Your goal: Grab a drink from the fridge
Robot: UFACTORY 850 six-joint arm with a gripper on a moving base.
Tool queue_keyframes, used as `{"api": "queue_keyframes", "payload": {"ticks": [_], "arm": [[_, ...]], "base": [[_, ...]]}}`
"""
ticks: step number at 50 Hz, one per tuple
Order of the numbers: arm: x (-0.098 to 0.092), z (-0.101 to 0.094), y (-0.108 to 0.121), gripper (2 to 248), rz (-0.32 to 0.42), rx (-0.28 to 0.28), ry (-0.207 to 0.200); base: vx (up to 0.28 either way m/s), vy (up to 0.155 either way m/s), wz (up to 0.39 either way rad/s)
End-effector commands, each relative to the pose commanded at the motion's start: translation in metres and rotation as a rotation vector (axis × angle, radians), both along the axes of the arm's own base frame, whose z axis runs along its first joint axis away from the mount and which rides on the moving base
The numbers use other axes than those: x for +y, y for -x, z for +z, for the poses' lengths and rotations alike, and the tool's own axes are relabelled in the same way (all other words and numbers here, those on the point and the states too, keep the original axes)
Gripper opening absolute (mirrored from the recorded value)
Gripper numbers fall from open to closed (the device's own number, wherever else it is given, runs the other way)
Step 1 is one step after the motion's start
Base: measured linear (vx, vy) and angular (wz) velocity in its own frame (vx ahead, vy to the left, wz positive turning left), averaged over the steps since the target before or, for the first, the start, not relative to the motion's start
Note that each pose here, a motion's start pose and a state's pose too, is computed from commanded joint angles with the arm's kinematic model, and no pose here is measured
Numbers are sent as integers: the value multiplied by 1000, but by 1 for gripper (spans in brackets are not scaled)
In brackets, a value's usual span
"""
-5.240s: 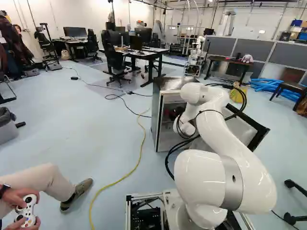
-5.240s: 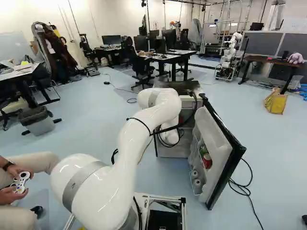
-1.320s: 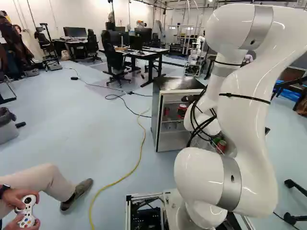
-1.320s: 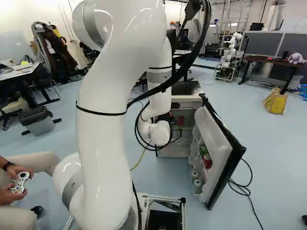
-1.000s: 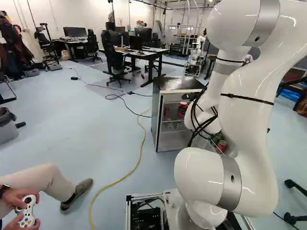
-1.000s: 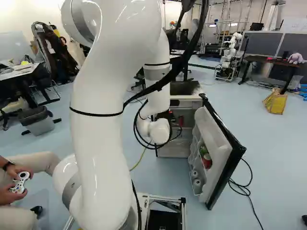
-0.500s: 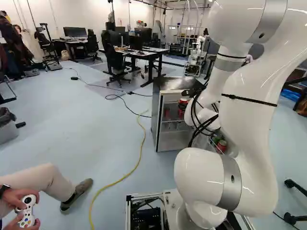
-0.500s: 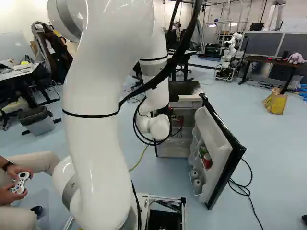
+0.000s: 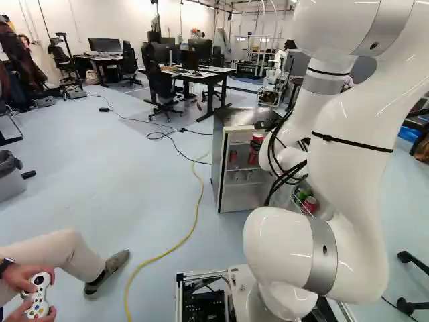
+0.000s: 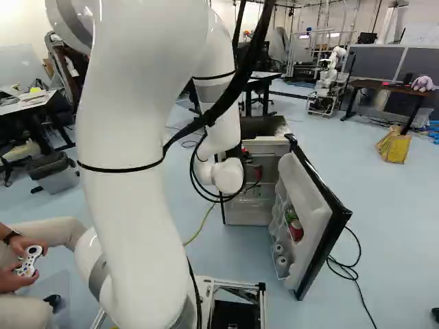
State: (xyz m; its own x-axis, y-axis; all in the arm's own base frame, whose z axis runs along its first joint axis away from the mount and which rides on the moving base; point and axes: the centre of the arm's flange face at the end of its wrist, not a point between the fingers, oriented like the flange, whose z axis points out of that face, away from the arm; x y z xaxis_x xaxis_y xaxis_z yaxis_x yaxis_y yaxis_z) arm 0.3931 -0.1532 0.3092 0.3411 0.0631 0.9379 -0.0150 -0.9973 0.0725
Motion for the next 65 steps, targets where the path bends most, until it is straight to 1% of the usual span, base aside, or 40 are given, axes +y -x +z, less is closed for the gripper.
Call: {"api": "queue_keyframes", "payload": {"ticks": [19,40,65], "arm": [[-3,17,-3,95,-5,-8,21],[-7,38,-10,95,-6,-55,45],[-13,63,-29,95,-1,-107,74]], "base": [[0,0,0],[0,0,0],[0,0,0]]}}
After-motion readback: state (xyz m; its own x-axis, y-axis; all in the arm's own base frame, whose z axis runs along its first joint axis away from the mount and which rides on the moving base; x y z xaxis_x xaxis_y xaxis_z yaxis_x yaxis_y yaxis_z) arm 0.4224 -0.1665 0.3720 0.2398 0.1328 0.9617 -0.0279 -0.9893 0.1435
